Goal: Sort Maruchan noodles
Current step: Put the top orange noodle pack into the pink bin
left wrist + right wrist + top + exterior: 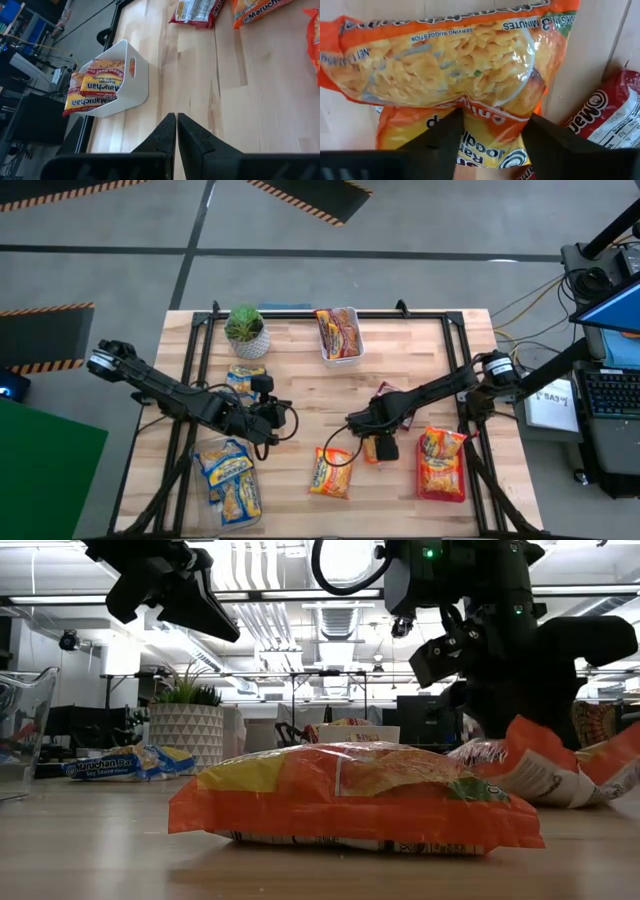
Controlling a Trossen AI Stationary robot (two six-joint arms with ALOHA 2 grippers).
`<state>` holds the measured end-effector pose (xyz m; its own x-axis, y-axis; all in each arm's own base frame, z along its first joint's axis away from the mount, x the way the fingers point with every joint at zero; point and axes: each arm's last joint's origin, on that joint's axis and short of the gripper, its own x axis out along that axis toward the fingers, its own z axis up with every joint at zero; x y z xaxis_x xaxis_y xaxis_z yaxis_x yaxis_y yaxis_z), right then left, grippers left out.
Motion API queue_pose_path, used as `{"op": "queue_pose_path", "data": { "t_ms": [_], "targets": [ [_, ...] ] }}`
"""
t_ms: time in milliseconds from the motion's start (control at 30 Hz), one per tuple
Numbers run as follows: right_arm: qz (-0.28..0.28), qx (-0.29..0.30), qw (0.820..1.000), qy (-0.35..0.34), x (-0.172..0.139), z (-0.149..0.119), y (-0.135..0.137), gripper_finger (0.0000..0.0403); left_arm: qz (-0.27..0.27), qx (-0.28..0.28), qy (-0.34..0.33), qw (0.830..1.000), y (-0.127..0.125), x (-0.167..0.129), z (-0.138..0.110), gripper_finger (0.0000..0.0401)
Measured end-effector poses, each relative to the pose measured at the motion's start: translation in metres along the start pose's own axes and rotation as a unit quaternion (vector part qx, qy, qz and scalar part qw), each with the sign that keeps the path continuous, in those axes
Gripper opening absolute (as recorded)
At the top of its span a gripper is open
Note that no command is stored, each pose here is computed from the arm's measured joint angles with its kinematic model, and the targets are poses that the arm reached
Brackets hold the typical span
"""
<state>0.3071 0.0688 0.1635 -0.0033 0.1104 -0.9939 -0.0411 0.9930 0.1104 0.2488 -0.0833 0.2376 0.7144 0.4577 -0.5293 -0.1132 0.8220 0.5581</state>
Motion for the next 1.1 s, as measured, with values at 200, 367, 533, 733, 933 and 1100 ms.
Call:
{"op": "queue_pose_path", "data": {
  "t_ms": [200, 367, 533, 733, 933, 1100],
  "targets": [
    [0.005, -0.018, 1.0, -0.001, -0.001, 0.0, 0.0, 0.0094, 0.0, 0.0, 0.0, 1.0, 0.0, 0.0, 0.0, 0.0],
    [0.019, -0.035, 0.999, -0.006, -0.005, 0.003, 0.002, 0.0049, 0.0, 0.0, 0.0, 1.0, 0.0, 0.0, 0.0, 0.0],
    [0.044, -0.049, 0.998, -0.016, -0.013, 0.006, 0.005, 0.0022, 0.0, 0.0, 0.0, 1.0, 0.0, 0.0, 0.0, 0.0],
    [0.055, -0.06, 0.997, -0.016, -0.029, 0.009, 0.007, 0.0014, 0.0, 0.0, 0.0, 1.0, 0.0, 0.0, 0.0, 0.0],
    [0.08, -0.059, 0.995, -0.006, -0.052, 0.013, 0.011, 0.0014, 0.0, 0.001, 0.0, 1.0, 0.0, 0.0, 0.0, 0.0],
    [0.132, -0.034, 0.99, 0.03, -0.078, 0.01, 0.016, 0.0013, 0.0, -0.001, 0.0, 1.0, 0.0, 0.0, 0.0, 0.0]
  ]
}}
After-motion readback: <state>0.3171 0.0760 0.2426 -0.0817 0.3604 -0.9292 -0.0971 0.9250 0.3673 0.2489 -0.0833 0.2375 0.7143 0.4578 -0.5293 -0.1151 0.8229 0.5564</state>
